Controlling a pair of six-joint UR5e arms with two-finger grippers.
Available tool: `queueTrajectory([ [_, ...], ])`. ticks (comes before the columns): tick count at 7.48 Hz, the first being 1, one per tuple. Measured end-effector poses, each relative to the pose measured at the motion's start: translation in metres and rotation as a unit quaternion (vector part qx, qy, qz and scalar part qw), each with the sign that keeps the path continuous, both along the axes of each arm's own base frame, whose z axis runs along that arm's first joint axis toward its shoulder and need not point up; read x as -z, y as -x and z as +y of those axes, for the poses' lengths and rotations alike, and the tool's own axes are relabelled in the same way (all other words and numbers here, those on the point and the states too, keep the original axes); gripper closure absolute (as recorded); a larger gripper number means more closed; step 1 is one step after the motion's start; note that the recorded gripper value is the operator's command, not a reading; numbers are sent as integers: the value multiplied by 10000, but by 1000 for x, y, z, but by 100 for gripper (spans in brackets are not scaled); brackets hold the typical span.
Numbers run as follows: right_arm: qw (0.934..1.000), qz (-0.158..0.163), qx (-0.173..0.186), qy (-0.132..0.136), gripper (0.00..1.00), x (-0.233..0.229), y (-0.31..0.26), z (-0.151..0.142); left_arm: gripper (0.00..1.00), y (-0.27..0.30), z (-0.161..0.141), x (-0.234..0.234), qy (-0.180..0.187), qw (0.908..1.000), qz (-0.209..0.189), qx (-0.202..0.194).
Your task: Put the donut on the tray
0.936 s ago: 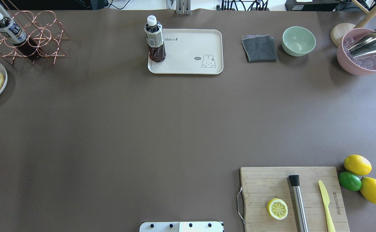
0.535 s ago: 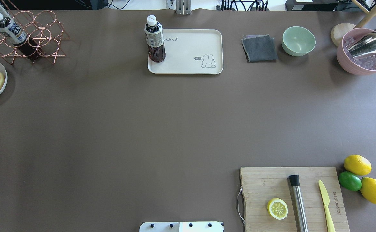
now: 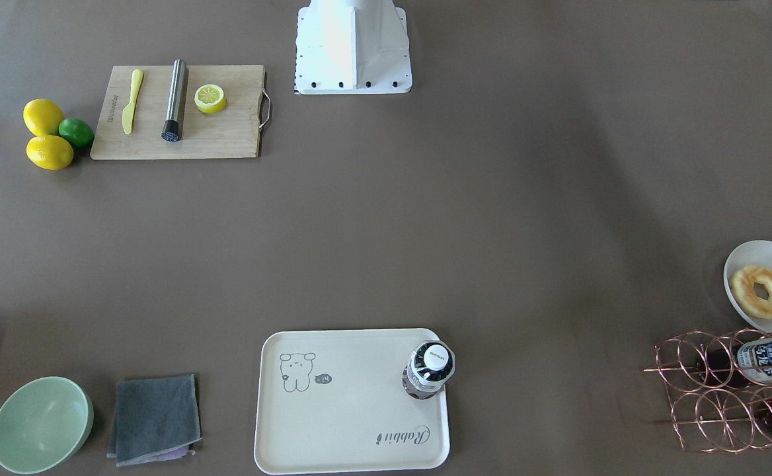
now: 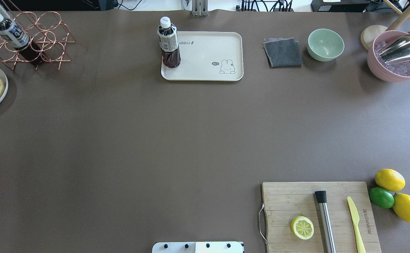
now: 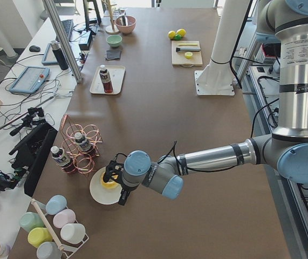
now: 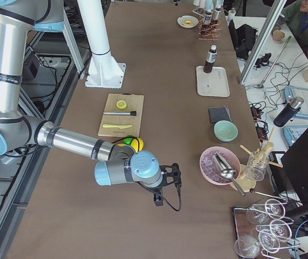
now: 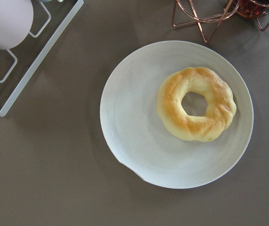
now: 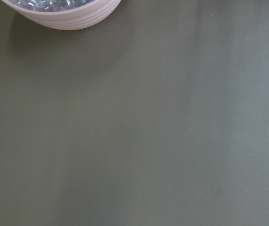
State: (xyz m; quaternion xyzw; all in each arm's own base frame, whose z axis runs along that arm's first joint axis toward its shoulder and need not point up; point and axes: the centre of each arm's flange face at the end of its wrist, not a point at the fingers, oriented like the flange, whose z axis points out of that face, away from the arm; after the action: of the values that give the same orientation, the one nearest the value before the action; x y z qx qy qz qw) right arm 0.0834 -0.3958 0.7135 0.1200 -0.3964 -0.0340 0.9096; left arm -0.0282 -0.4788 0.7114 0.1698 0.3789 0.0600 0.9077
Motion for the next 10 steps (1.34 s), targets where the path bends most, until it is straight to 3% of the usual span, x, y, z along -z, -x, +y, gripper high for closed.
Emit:
queueTrajectory([
  [2, 9998, 122, -16, -149, 0, 2, -1, -3, 2, -19, -42, -20, 172, 9997, -49, -155],
  [6, 9994, 200, -10, -284, 0, 13, 1, -13, 3, -37, -75, -57, 694, 9968, 188, -347],
  [9, 9993, 197, -10, -329, 0, 17, 2, -15, 24, -39, -103, -72, 1043, 9936, 309, -295],
  [10, 9992, 197, -10, -350, 0, 19, 2, -15, 24, -37, -108, -73, 1071, 9935, 283, -254],
])
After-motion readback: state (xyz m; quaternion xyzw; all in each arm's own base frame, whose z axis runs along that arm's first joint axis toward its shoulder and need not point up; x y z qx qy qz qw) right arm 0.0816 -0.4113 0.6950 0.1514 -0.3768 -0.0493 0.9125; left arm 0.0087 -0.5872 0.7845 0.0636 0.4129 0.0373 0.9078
